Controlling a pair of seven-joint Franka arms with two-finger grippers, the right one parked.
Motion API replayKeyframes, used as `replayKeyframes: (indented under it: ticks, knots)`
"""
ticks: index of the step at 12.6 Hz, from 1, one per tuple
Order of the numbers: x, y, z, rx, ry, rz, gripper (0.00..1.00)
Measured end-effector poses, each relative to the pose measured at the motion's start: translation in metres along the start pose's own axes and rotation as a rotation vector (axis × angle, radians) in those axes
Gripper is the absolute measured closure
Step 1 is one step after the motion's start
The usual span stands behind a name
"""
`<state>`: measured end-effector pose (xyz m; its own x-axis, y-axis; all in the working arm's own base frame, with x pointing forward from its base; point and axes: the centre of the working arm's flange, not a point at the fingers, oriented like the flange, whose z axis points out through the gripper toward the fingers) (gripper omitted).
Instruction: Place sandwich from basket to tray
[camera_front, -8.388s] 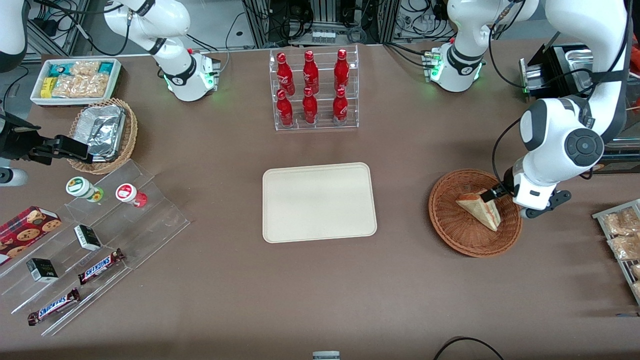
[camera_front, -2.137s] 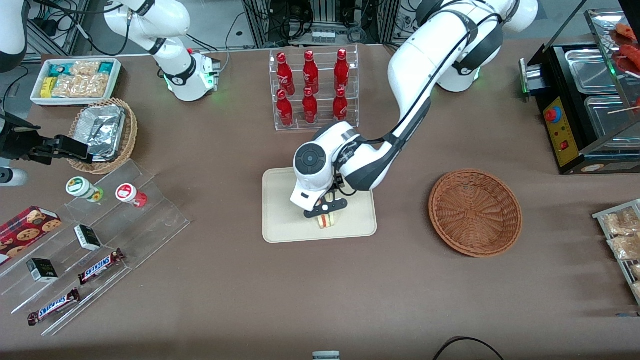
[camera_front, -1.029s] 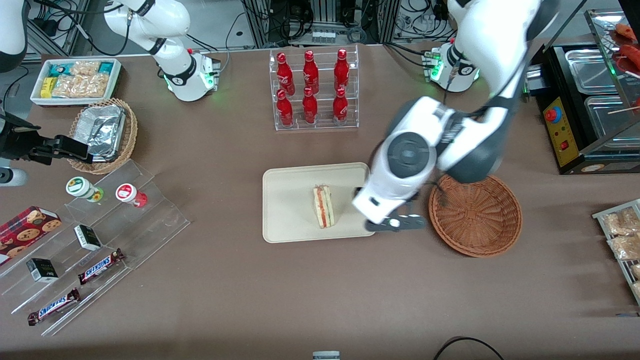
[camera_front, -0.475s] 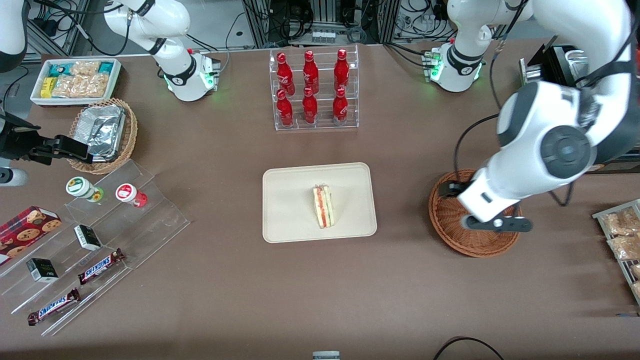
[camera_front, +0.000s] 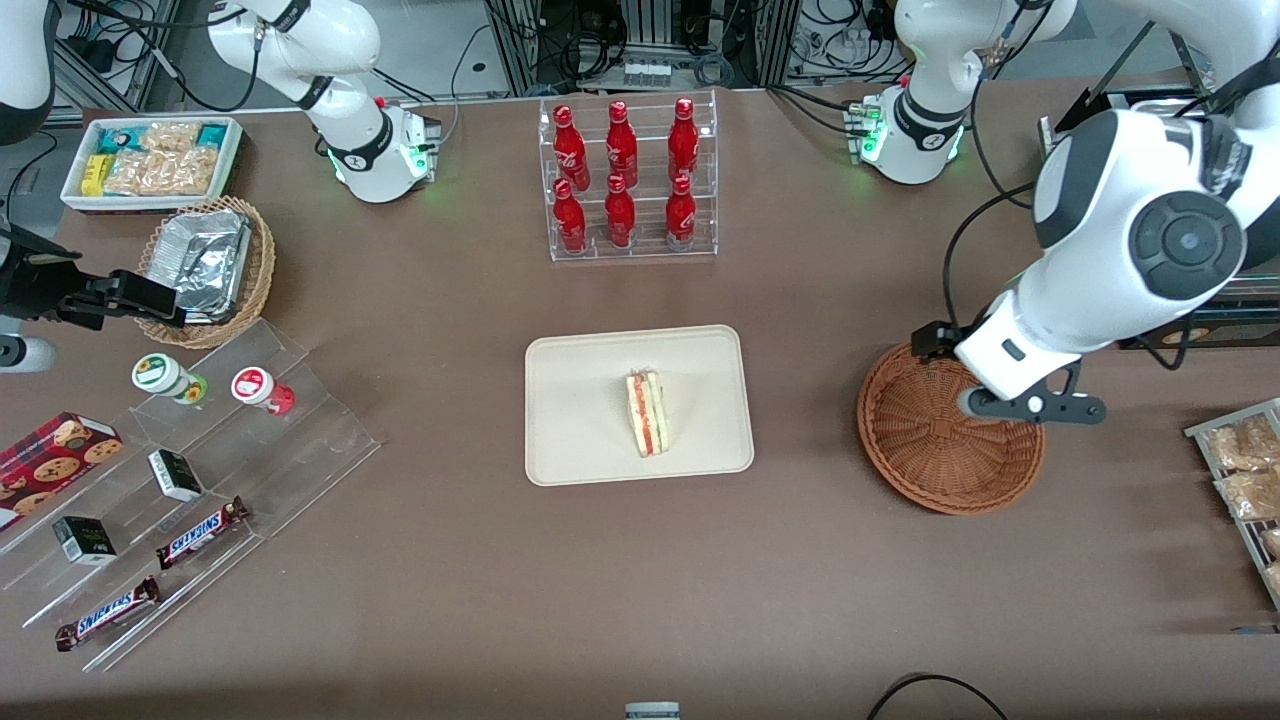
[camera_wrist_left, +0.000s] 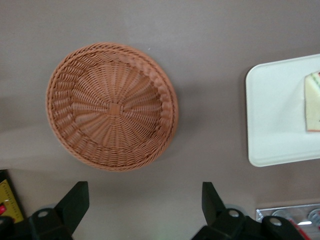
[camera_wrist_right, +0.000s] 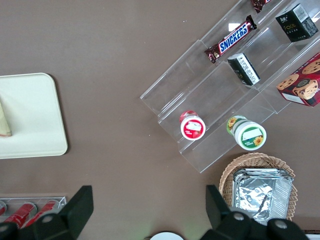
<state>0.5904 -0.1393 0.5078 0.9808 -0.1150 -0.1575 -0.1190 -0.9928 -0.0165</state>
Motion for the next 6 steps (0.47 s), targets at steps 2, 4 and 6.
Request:
replayKeyframes:
  ticks: [2,4,6]
  knots:
    - [-0.012,-0.015,-0.004,0.01,0.001,0.006,0.0]
    - [-0.029,-0.031,-0.005,0.011,-0.007,0.005,0.0]
    - [-0.045,-0.05,-0.009,-0.002,-0.024,0.008,0.0]
